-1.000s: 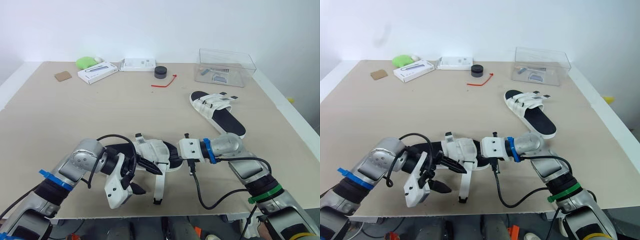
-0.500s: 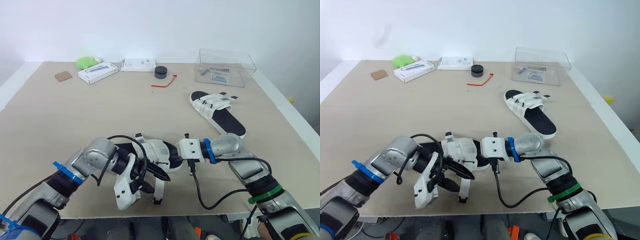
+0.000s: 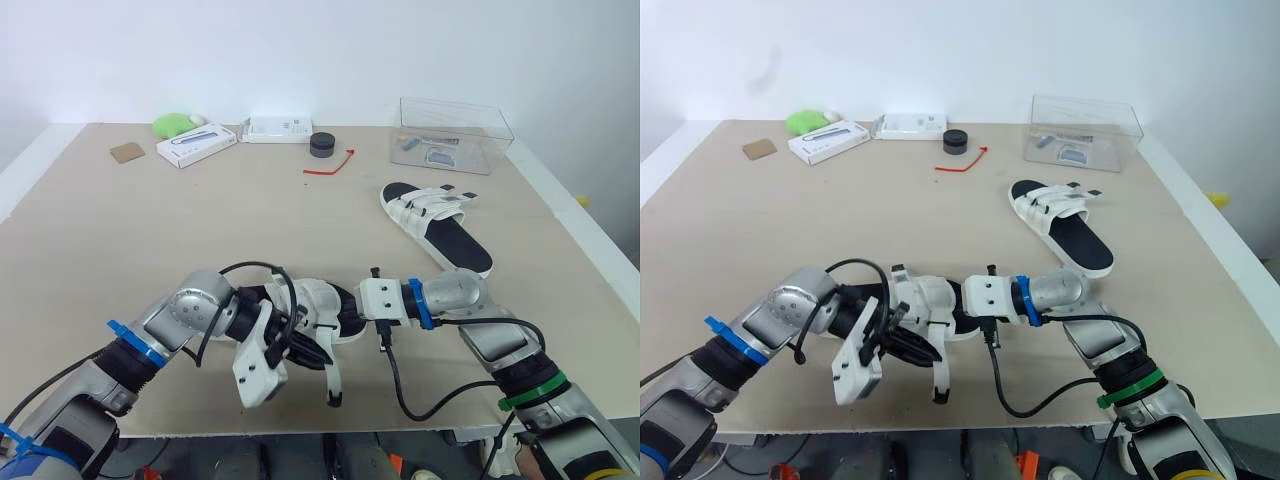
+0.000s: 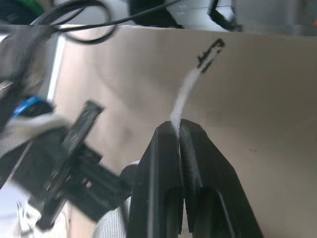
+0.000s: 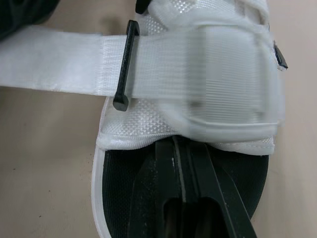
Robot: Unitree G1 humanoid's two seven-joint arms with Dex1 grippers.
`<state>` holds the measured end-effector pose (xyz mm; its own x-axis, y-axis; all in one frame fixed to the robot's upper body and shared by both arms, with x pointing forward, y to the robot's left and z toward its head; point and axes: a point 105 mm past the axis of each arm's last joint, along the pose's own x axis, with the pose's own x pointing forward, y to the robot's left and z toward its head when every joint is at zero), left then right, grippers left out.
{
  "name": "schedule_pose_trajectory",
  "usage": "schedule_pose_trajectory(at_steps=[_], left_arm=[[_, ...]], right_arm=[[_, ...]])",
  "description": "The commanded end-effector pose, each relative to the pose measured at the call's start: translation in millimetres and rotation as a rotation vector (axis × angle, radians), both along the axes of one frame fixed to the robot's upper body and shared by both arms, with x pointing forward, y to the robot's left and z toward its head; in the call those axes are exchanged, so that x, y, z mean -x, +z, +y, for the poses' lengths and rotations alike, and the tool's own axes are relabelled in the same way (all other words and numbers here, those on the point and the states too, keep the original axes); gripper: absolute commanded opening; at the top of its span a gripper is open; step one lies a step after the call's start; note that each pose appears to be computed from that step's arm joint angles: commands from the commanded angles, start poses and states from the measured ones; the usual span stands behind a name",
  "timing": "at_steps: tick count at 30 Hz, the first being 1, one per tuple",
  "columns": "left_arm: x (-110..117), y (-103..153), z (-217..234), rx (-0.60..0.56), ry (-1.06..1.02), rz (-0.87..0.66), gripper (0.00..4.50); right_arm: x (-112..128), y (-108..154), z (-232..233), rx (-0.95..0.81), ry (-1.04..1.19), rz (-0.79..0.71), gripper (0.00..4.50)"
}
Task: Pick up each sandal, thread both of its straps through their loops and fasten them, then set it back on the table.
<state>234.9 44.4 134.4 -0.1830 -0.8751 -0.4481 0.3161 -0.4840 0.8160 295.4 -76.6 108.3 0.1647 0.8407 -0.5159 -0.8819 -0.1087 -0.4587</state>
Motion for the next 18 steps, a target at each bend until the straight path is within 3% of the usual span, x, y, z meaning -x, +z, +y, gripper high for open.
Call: schedule_pose_trajectory(at_steps=[1, 7, 10, 18], left_arm=[[-11, 29, 5, 0.119, 0.137, 0.232, 0.12], [-23, 54, 8, 0.219, 0.292, 0.631, 0.12], [-33, 70, 9, 0.297, 0.371, 0.943, 0.12], [-46, 84, 12, 0.362, 0.453, 1.132, 0.12]], right_arm=[[-2, -32, -20, 0.121, -0.076, 0.085, 0.0], [-1, -33, -19, 0.123, -0.071, 0.085, 0.0], [-2, -33, -19, 0.123, -0.071, 0.082, 0.0], [-4, -32, -19, 0.122, -0.07, 0.082, 0.0]])
